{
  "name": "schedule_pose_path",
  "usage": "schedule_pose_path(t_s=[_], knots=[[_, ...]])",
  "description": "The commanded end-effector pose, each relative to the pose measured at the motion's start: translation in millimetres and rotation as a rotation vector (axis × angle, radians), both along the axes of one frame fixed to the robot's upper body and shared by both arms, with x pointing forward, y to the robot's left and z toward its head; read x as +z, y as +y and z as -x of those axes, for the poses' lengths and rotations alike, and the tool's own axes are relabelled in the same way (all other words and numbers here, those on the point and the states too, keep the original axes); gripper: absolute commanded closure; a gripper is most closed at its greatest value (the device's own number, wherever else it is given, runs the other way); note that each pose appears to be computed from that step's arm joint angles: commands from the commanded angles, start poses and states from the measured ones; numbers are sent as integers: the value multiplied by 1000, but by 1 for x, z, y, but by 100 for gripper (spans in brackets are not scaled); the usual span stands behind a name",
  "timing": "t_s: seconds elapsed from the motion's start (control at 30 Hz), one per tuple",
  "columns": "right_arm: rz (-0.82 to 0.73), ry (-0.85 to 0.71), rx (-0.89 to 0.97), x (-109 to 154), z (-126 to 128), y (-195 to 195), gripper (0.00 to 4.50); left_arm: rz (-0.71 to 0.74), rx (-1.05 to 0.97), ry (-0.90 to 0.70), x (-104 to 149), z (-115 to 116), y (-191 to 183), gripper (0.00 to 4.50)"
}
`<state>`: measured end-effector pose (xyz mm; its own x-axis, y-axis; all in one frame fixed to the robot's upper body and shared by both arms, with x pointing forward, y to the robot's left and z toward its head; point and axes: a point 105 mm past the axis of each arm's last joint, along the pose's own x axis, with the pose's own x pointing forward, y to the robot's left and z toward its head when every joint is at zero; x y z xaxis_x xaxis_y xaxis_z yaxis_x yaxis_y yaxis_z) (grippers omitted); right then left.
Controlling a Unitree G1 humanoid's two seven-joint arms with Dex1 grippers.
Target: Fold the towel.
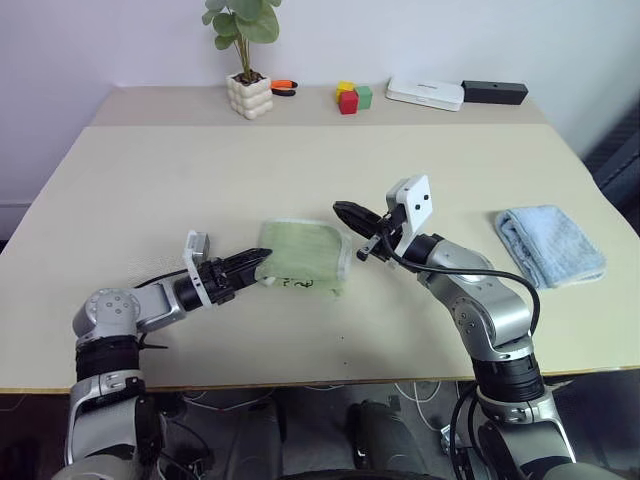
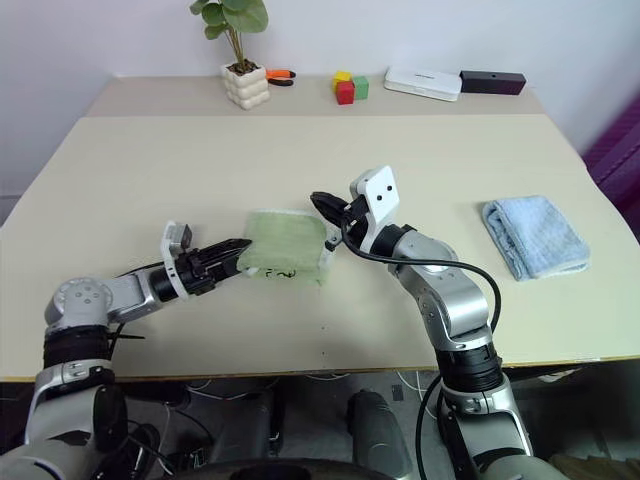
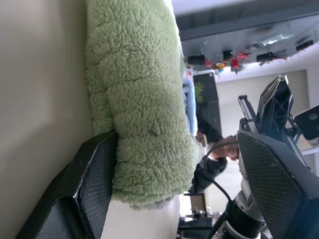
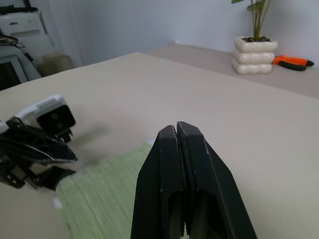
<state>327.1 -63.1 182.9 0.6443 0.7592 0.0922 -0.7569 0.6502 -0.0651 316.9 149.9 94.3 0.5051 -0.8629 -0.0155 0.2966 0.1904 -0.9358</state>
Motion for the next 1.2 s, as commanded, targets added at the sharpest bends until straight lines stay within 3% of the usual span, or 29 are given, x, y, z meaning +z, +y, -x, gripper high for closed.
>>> schedule_pose_path(t_s=[0.03,0.1,0.3,0.63,0.93,1.03,1.2], knots=[[-8,-60,13,13,4,4,450,-17,-14,61,-14,0,-9,90],[-10,-61,11,13,4,3,450,-8,-2,78,-16,-3,-9,153],[-17,-62,11,14,5,4,450,-27,-5,101,-23,-4,-11,445],[-16,-62,7,14,5,4,450,-43,78,29,-19,-15,-1,448],[-9,-57,2,12,3,3,450,-79,443,-127,2,-53,60,448],[-4,-58,1,11,2,3,450,-92,524,-123,4,-58,77,448],[-1,-58,4,12,2,3,450,-79,739,-229,28,-61,120,448]])
